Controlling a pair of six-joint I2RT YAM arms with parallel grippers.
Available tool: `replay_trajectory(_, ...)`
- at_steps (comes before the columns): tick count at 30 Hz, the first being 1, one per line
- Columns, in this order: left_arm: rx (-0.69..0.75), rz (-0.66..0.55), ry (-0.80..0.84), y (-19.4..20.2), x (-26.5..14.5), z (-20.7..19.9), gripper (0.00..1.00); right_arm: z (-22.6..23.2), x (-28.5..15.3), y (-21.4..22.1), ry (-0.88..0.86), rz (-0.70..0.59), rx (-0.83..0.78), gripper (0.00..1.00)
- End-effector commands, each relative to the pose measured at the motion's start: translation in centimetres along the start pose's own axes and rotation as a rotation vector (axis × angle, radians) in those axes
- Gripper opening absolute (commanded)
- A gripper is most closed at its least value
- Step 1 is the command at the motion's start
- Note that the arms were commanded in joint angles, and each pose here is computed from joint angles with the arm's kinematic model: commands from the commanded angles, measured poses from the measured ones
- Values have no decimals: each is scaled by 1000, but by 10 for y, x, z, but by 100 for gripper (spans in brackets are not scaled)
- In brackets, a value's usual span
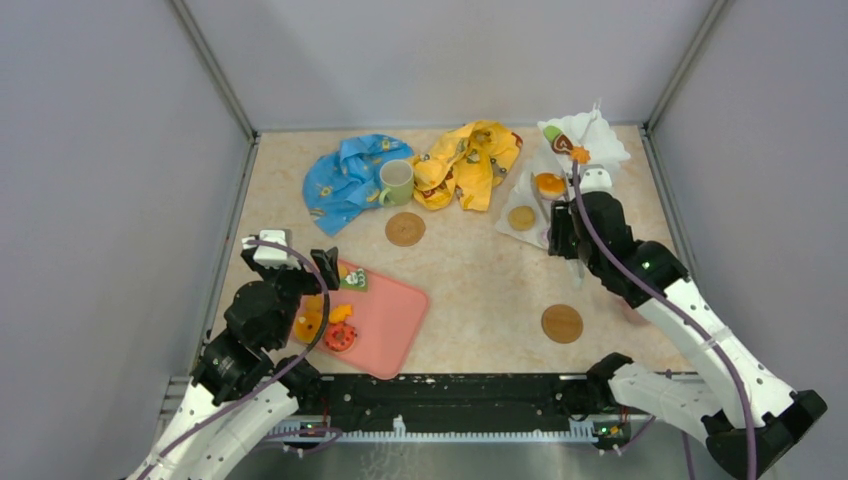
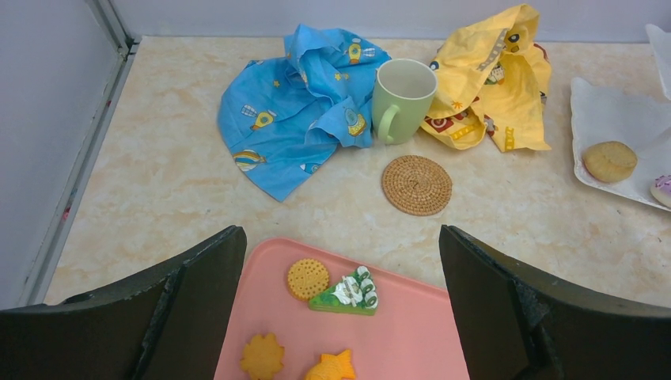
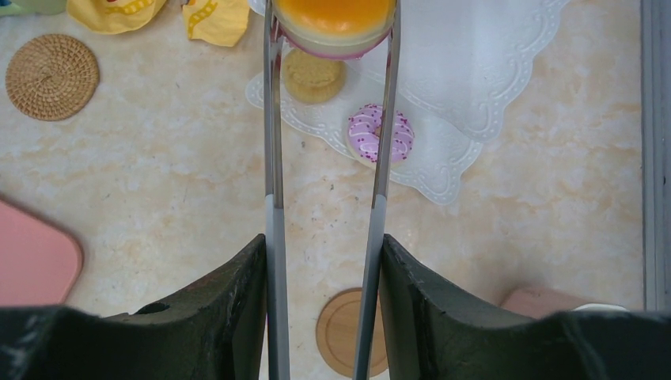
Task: Serve the afternoon tea
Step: Place the desert on the desert table.
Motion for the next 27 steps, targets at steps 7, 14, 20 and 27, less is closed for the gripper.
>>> replay_trajectory(7,-16,-54,23,-12,-1,-4,99,-4,14,-18,-15,-69,39,36)
replay_trajectory(14,-15,-53,23,-12,0,-4,99,-7,23,-14,-8,-55,40,37)
replay_trajectory(20,-15,-53,21,-12,0,-3,99,-8,31,-12,-3,-48,43,38)
replay_trajectory(27,-12,-54,21,-12,0,-4,99,-9,36,-12,4,-41,44,42)
Point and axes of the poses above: each gripper's point midway between its finger pads, its own x axis out along the fingers, its own z axis along the line the jaws close on, y = z × x, the point moved 2 cm from there along -x, back along the fingers, and after that the axes turned 9 degrees about -x, right-handed, at the moved point
